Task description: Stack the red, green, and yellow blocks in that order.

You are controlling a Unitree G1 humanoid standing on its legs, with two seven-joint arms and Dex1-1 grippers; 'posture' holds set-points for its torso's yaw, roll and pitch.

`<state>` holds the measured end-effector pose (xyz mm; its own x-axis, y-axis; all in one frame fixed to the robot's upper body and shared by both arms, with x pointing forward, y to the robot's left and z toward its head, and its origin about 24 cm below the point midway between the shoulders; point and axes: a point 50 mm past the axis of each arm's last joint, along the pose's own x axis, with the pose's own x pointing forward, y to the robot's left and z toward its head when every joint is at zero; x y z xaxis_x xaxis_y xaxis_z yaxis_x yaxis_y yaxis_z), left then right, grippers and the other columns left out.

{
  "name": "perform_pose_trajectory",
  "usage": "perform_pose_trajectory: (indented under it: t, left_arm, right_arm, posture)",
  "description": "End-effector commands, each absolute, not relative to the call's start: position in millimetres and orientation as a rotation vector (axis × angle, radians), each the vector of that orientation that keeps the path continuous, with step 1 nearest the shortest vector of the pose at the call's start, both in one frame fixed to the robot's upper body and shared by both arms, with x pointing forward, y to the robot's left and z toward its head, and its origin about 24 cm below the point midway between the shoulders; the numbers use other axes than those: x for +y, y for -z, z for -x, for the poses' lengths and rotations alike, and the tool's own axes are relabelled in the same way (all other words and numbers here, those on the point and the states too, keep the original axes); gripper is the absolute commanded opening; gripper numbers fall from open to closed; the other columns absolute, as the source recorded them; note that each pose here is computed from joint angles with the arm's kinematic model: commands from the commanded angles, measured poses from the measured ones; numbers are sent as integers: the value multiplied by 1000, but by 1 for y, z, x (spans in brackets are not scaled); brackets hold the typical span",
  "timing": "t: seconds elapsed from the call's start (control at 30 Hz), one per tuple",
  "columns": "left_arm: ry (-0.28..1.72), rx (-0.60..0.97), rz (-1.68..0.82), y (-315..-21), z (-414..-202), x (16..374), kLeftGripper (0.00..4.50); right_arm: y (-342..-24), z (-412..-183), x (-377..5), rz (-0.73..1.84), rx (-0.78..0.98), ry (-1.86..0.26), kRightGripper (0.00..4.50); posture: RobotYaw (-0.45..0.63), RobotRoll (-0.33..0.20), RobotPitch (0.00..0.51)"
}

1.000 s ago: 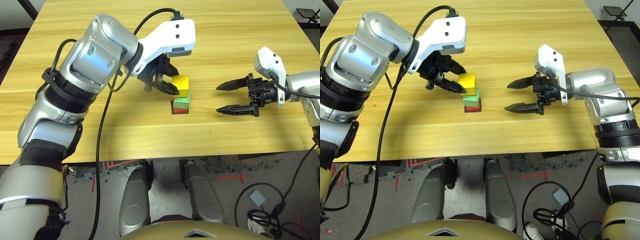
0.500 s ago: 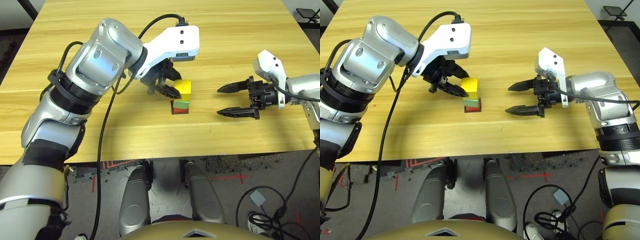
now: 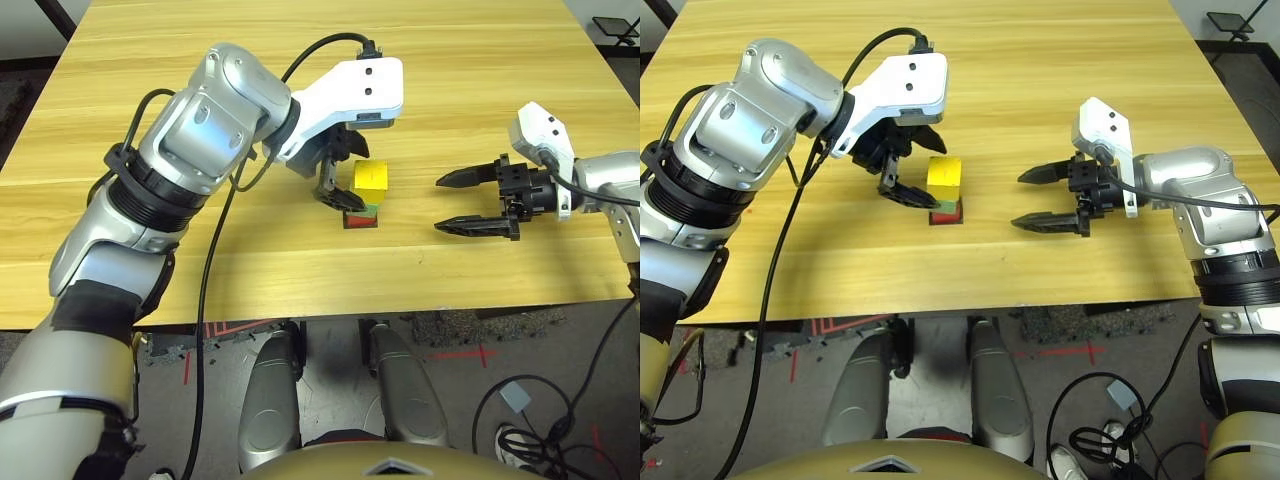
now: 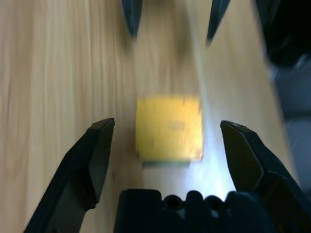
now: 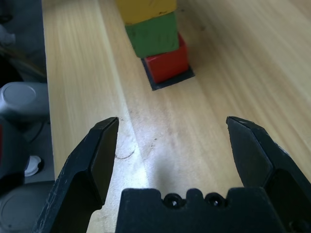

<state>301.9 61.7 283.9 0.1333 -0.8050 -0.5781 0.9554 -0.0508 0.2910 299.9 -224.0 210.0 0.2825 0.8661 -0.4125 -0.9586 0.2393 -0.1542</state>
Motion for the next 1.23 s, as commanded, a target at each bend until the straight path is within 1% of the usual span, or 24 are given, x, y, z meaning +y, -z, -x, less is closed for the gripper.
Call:
perform_pose_trajectory:
  t: [0.03, 0.13, 0.2, 0.27, 0.3, 0.4, 0.43, 0.47, 0.6, 0.7, 0.87, 0.93, 1.1, 1.23]
  left_arm:
    - [1417, 176, -485, -317, -299, 74, 4479]
    - [1338, 96, -277, -338, -301, 91, 4479]
    - [1205, 27, -140, -346, -309, 109, 4479]
    - [1003, -36, -63, -343, -322, 132, 4479]
    - [914, -67, -60, -337, -327, 142, 4479]
    - [664, -152, -110, -301, -337, 175, 4479]
    - [620, -176, -133, -293, -337, 181, 4479]
    - [560, -185, -126, -278, -337, 190, 4479]
    - [376, -178, -48, -227, -335, 223, 4479]
    - [290, -199, -76, -203, -330, 241, 4479]
    - [142, -242, -118, -187, -317, 261, 4479]
    - [118, -250, -112, -183, -315, 262, 4479]
    - [114, -233, -104, -168, -310, 261, 4479]
    - [88, -213, -82, -156, -306, 261, 4479]
  right_arm:
    - [-231, -304, -228, 352, 131, -1252, 4500]
    - [-250, -309, -234, 254, 37, -1179, 4500]
    - [-253, -316, -244, 229, -7, -1074, 4500]
    - [-246, -323, -257, 232, -34, -943, 4500]
    - [-242, -325, -263, 224, -44, -886, 4500]
    - [-224, -333, -282, 157, -88, -669, 4500]
    - [-220, -334, -286, 141, -104, -636, 4500]
    - [-214, -335, -293, 129, -121, -572, 4500]
    - [-199, -334, -327, 128, -170, -358, 4500]
    - [-195, -329, -351, 121, -189, -227, 4500]
    - [-187, -313, -384, 124, -184, -90, 4500]
    - [-185, -308, -392, 121, -185, -49, 4500]
    - [-178, -297, -408, 116, -172, 26, 4500]
    - [-176, -293, -413, 118, -172, 64, 4500]
  posture:
    - [18, 49, 253]
    - [27, 41, 249]
    - [29, 32, 246]
    - [33, 23, 243]
    - [35, 19, 242]
    - [46, 4, 237]
    - [47, 2, 236]
    - [50, 0, 235]
    - [44, -8, 235]
    - [40, -15, 236]
    - [35, -18, 237]
    - [29, -31, 250]
    - [33, -35, 248]
    - [25, -47, 244]
